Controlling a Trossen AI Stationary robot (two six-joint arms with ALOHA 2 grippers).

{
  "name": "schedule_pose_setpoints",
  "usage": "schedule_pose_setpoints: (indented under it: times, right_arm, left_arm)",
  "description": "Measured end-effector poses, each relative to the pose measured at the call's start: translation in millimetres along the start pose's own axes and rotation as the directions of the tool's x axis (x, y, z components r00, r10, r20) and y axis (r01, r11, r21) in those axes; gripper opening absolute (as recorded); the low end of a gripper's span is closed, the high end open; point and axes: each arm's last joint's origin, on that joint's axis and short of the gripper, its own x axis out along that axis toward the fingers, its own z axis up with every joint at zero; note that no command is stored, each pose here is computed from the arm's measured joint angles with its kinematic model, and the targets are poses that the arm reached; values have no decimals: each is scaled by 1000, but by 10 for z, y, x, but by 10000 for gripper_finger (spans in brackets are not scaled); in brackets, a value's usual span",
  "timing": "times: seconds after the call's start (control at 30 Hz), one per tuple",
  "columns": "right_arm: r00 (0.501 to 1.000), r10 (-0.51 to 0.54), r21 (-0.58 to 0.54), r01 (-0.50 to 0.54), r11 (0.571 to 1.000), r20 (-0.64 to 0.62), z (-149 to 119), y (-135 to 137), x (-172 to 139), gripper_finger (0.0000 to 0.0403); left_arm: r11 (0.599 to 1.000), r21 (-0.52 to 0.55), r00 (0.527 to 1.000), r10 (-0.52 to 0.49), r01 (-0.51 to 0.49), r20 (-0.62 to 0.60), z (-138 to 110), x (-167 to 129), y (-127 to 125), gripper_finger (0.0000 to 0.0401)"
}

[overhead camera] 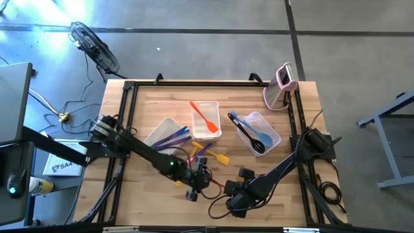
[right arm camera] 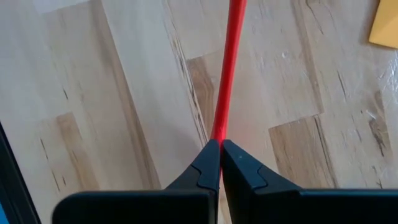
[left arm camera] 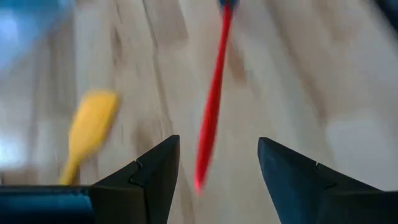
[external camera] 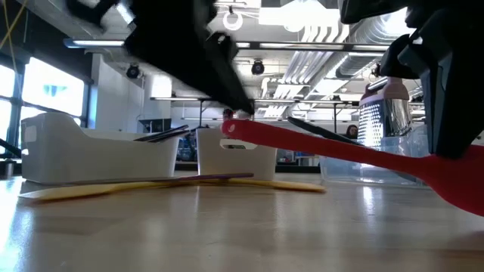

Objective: Pick & Place Kitchen Items
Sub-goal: Put the red spatula into the right white bin

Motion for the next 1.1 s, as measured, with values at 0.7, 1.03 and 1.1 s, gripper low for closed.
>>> schedule_pose_setpoints:
  times: [0.7, 1.03, 1.1]
  right_arm:
    - [1000, 14, 9, -14, 1000, 3, 34, -11, -1, 3]
    - [1000, 15, 8, -15, 1000, 3, 35, -11, -1, 3]
    - [1000, 15, 9, -15, 1000, 3, 36, -11, -1, 3]
  left_arm:
    - [997, 76, 1000, 11, -11, -2, -12, 303, -68, 211]
    - [998, 67, 1000, -13, 11, 19, -11, 394, -12, 211]
    - [997, 74, 1000, -11, 10, 10, -30, 434, 10, 211]
